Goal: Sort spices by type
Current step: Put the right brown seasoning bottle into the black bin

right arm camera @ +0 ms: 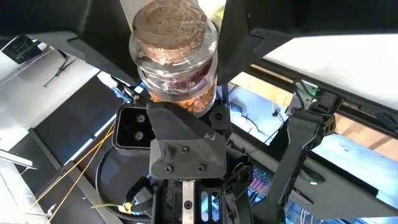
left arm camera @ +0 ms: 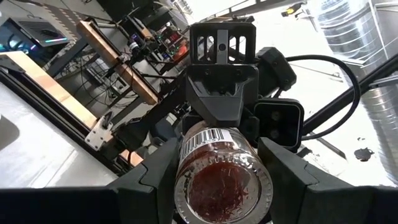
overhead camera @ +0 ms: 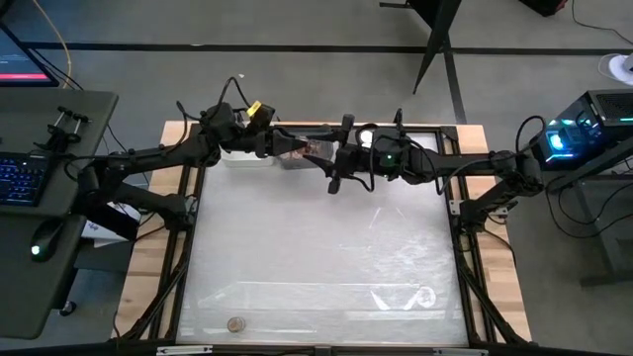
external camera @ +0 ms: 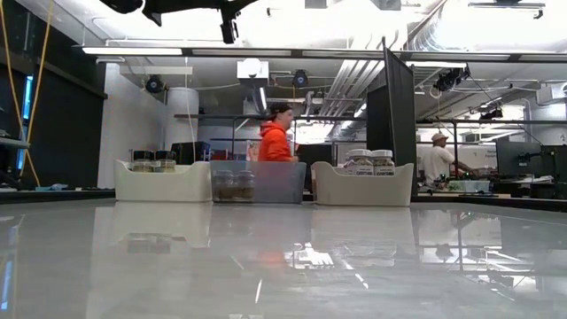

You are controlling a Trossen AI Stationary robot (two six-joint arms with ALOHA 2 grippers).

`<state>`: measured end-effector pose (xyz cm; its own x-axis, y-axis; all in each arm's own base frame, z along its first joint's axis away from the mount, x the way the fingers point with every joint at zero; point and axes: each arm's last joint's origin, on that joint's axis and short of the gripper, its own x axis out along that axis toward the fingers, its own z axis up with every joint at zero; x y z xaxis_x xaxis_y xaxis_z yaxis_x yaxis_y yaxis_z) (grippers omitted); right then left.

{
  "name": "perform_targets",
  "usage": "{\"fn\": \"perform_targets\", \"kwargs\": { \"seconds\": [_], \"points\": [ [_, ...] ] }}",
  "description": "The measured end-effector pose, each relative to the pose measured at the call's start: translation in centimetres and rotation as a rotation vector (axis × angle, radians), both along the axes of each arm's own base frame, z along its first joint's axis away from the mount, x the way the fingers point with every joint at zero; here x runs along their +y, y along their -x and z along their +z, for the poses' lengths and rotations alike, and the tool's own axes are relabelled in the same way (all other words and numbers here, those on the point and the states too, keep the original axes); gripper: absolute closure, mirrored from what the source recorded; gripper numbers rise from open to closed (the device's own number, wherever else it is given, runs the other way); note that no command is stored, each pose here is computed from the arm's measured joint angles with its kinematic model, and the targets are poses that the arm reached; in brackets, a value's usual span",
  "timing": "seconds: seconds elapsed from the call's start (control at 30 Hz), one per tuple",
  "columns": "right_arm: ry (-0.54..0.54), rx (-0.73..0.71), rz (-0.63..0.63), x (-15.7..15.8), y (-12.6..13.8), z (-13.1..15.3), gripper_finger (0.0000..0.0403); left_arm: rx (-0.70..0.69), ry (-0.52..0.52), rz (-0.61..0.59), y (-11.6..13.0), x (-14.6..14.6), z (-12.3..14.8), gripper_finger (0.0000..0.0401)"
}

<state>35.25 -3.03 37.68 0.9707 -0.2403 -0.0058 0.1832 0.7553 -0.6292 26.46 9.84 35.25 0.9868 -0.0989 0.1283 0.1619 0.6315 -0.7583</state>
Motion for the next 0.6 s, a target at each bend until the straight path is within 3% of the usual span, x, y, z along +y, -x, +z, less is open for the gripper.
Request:
{"fn": "perform_targets", "kwargs": {
  "seconds": [0.2,0.43,0.6],
  "points": [
    [0.003,-0.001,-0.001,0.0,0.0,0.0,0.0226,-0.006,-0.012,0.005,0.0,0.0,0.1,0.024],
    [-0.008,-0.001,-0.077,-0.3,0.1,0.0,0.0226,-0.01,-0.063,0.043,0.3,0.7,0.1,0.0181],
    [-0.038,0.022,-0.139,-1.1,0.3,-0.3,0.0226,0.005,-0.091,0.098,1.1,2.5,0.0,0.0162]
  ]
}}
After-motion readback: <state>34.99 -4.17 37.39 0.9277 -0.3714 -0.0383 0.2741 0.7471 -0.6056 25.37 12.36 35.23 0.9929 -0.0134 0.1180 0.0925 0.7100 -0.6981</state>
